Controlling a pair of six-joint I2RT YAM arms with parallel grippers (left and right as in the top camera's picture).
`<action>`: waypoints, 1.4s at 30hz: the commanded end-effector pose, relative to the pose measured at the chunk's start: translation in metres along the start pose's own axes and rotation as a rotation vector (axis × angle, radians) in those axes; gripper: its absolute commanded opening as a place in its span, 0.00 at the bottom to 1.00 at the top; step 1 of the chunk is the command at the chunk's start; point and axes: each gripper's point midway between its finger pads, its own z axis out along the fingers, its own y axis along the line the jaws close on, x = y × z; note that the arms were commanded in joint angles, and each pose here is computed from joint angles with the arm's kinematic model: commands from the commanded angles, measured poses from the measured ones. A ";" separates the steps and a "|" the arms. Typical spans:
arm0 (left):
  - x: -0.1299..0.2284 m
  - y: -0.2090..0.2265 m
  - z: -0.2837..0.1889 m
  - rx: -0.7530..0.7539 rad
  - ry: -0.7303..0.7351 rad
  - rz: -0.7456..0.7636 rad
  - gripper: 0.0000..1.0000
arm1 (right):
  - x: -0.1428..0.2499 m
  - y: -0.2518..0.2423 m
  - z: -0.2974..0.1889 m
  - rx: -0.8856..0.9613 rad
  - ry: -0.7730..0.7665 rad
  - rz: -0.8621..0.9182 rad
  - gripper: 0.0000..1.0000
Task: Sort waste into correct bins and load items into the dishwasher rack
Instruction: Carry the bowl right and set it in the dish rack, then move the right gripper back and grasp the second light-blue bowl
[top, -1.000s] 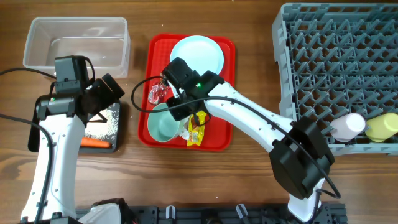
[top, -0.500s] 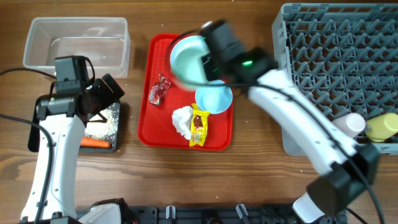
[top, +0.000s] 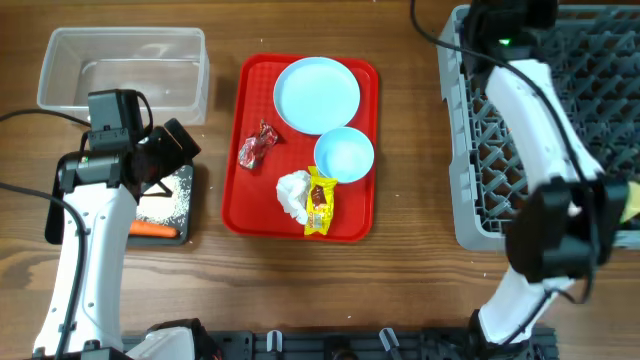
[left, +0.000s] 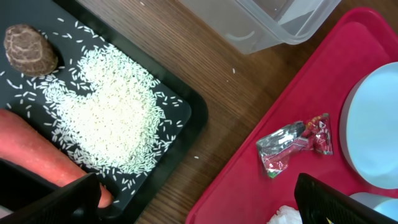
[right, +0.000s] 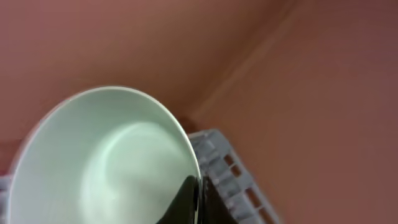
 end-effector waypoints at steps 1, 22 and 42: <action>-0.002 0.000 -0.001 0.005 -0.004 -0.014 1.00 | 0.030 0.033 0.025 0.096 0.065 -0.364 0.04; -0.002 0.000 -0.001 0.005 -0.004 -0.014 1.00 | 0.087 0.117 -0.001 -0.050 0.146 -0.597 0.48; -0.002 0.000 -0.001 0.005 -0.004 -0.014 1.00 | 0.139 0.179 -0.262 -1.043 0.555 -0.252 1.00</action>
